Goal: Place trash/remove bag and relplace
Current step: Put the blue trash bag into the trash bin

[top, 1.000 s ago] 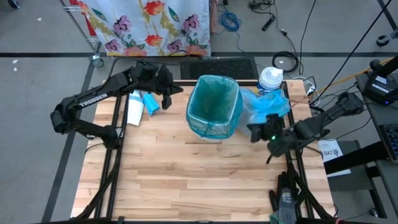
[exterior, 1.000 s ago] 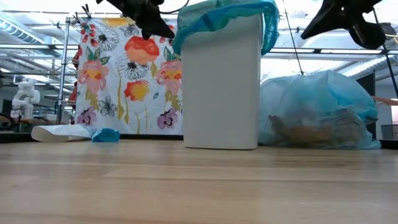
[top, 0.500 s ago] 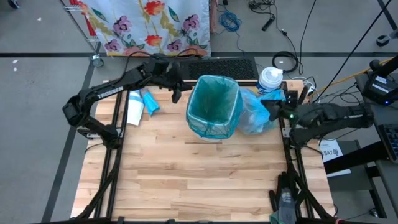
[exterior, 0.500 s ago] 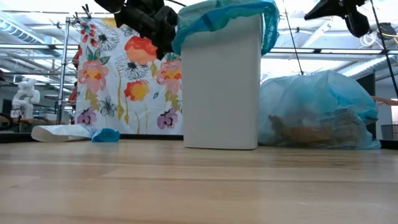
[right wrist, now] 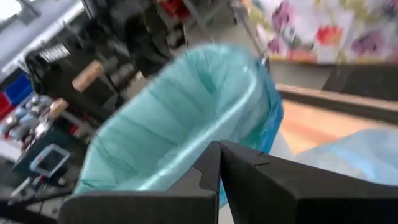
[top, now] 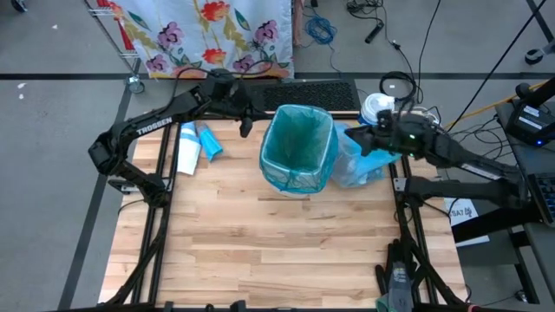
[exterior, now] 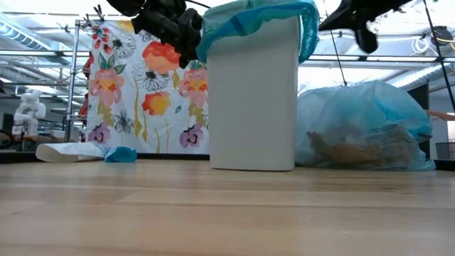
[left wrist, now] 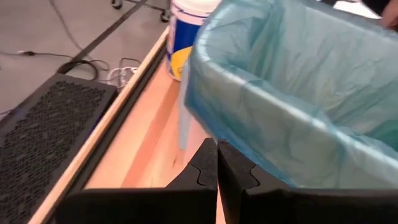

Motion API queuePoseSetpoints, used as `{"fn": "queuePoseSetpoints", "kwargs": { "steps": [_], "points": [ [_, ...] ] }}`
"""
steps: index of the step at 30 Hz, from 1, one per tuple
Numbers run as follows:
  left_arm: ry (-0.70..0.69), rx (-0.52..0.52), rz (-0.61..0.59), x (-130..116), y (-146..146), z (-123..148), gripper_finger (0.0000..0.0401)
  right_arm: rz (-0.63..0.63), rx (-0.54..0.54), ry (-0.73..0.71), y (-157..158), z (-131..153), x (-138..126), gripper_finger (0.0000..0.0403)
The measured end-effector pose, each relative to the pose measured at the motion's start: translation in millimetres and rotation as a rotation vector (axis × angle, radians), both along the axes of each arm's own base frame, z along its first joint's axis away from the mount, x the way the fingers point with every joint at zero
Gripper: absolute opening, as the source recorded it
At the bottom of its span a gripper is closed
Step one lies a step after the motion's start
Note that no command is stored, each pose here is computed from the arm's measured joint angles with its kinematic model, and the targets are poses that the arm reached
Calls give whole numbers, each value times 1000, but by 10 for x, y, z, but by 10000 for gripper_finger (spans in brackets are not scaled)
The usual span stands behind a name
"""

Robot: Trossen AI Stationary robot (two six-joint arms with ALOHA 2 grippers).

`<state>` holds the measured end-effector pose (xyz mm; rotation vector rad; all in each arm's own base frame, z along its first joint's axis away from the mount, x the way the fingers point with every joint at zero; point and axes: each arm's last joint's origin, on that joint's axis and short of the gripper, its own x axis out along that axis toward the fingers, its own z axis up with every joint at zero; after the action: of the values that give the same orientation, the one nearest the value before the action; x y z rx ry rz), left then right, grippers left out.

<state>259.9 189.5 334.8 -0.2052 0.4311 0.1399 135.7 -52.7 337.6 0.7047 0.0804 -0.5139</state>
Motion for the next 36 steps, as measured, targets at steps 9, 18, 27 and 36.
{"fn": "queuePoseSetpoints", "kwargs": {
  "steps": [9,18,27,36],
  "points": [
    [3,-39,-72,80,-46,-61,0,106,54,74,-190,-153,280,0],
    [43,-98,-158,290,-133,-253,0,132,138,216,-319,-439,584,0],
    [220,-212,-177,417,-186,-619,0,164,205,341,-416,-742,830,0],
    [258,-208,-94,301,-90,-603,0,162,183,320,-397,-681,788,0]
  ]
}}
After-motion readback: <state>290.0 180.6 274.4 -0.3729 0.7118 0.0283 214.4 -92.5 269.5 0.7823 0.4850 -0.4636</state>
